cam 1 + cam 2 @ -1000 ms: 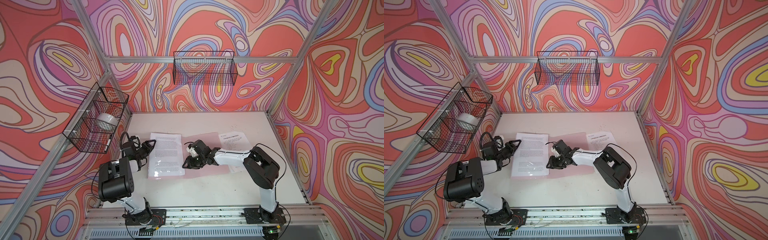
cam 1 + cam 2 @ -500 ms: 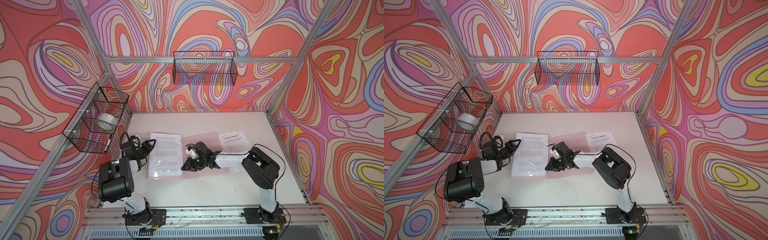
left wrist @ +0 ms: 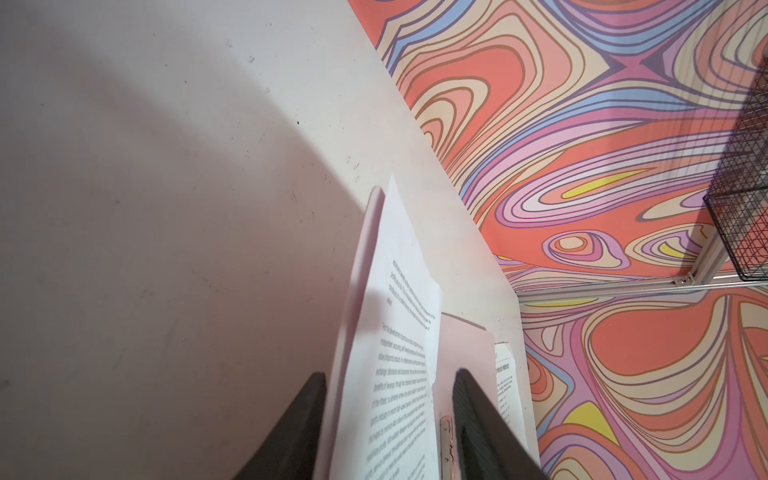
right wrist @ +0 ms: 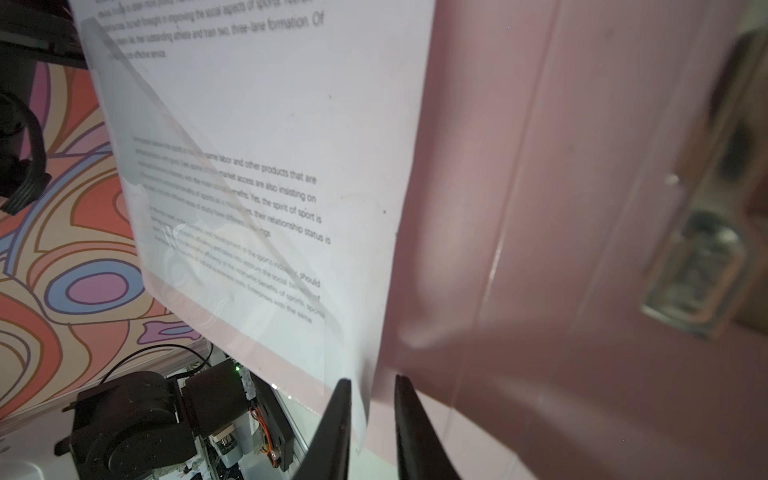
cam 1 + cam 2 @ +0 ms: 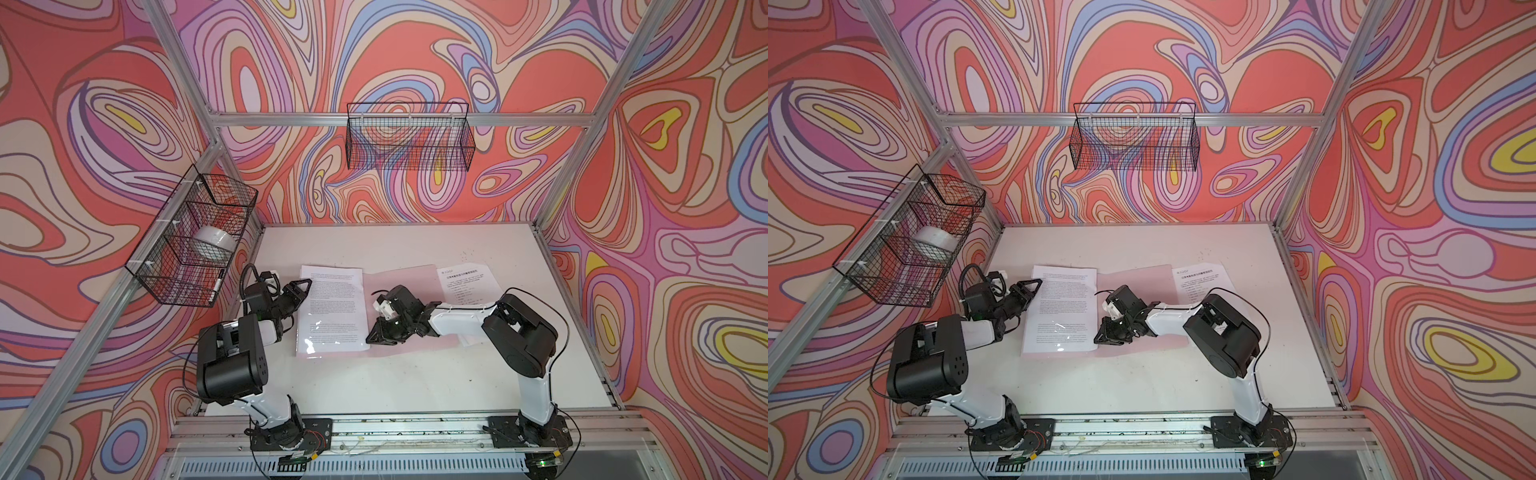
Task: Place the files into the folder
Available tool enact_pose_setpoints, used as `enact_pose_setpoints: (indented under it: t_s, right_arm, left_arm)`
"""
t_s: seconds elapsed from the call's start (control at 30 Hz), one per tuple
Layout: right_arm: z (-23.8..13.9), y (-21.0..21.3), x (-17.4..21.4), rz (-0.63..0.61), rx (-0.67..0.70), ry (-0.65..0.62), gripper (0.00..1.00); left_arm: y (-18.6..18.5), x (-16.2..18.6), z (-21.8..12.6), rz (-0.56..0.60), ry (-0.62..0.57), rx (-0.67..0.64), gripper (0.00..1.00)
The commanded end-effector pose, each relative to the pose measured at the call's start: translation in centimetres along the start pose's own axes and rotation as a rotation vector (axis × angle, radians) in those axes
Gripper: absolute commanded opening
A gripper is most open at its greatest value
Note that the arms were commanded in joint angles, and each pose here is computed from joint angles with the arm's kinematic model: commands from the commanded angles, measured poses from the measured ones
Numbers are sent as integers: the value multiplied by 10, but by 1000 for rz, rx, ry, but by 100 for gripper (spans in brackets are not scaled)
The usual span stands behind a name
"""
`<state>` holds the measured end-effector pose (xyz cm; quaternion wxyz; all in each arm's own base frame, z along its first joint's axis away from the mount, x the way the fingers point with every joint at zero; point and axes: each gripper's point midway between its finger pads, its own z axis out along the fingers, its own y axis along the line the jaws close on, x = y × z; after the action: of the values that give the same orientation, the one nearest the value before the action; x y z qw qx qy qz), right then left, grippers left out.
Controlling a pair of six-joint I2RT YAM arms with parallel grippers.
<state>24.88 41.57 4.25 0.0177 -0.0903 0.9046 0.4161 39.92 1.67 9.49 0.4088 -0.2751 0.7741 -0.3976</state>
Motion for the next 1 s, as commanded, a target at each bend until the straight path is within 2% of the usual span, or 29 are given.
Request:
enact_pose_setpoints:
  t_s: [0.0,0.33,0.43,0.47,0.97]
  right_arm:
    - [8,-3,1,-18,18,11,20]
    - [18,-3,3,-13,-9,50,18]
    - [20,-5,3,-11,-5,59,1]
    - [21,-5,3,-10,-3,62,0]
    - [14,-3,14,-108,35,78,0]
  left_arm:
    - [-4,1,0,10,-2,22,50]
    - [-4,1,3,1,0,37,50]
    - [-4,1,2,5,-1,34,50]
    - [-4,1,2,5,-1,33,50]
    - [-3,1,1,8,-3,27,50]
